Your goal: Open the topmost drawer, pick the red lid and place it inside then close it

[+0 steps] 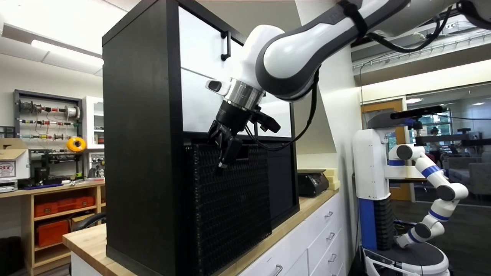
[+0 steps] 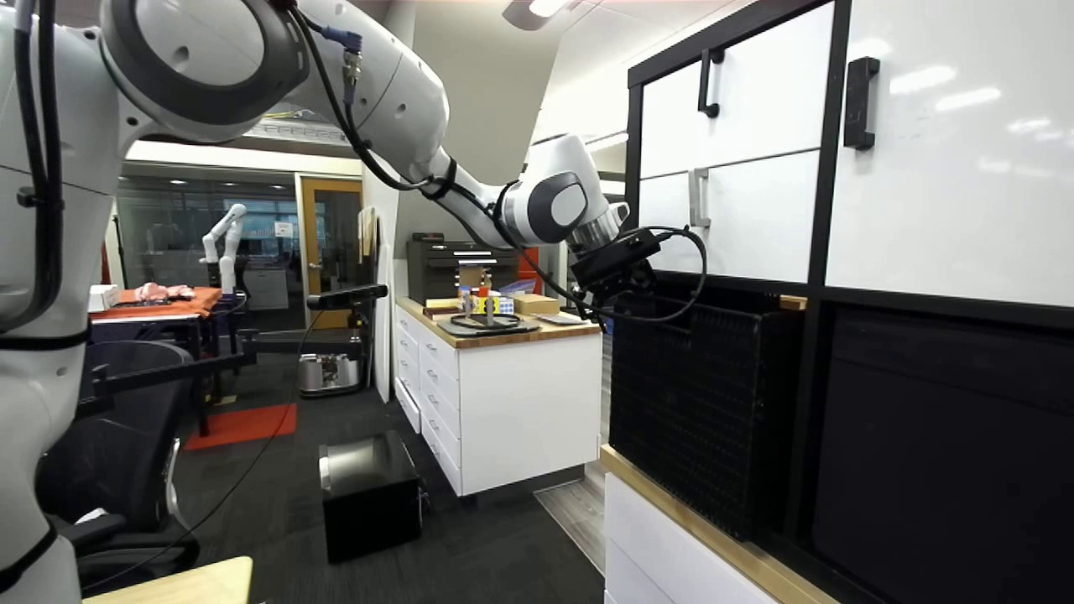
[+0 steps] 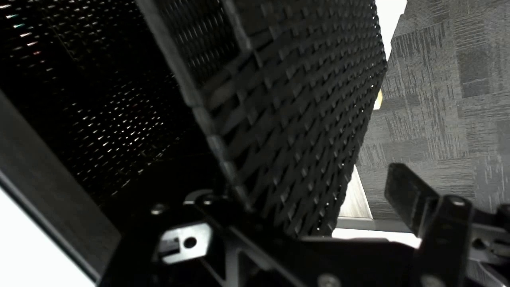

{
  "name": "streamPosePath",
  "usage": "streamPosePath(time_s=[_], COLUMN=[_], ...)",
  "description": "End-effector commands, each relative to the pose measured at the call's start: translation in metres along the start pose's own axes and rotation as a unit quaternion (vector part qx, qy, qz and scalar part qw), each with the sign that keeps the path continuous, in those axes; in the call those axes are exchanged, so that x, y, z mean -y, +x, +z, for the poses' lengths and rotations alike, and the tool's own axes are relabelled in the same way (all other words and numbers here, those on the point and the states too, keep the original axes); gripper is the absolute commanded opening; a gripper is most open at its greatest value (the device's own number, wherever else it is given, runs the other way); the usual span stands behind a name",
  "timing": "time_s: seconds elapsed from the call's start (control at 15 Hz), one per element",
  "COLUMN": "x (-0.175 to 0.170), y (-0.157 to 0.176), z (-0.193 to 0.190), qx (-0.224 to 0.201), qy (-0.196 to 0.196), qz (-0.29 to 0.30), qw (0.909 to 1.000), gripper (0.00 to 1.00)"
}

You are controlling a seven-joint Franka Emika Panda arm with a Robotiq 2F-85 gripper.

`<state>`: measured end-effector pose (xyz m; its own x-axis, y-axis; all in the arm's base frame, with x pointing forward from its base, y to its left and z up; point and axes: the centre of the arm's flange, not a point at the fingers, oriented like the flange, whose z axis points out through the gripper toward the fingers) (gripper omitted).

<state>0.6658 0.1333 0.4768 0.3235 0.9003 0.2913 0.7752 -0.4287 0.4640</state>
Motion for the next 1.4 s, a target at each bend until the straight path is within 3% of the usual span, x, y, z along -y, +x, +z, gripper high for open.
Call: streamPosePath(time_s=[0.0, 0.4, 0.67, 1.33], x=[-0.014, -0.020, -0.016, 0.007], y=[0.002, -0.003, -0.003, -0.016], z=[0.001, -0.011, -0.019, -0.056], qx=[-0.009, -0.009, -0.012, -0.014], qy=[0.007, 0.001, 0.023, 0.064], qz=[-0.011, -0.019, -0.019, -0.033], qw=[0.9999, 0.9998, 0.9995, 0.9973], gripper=[0.67, 0.26, 0.01, 0.01])
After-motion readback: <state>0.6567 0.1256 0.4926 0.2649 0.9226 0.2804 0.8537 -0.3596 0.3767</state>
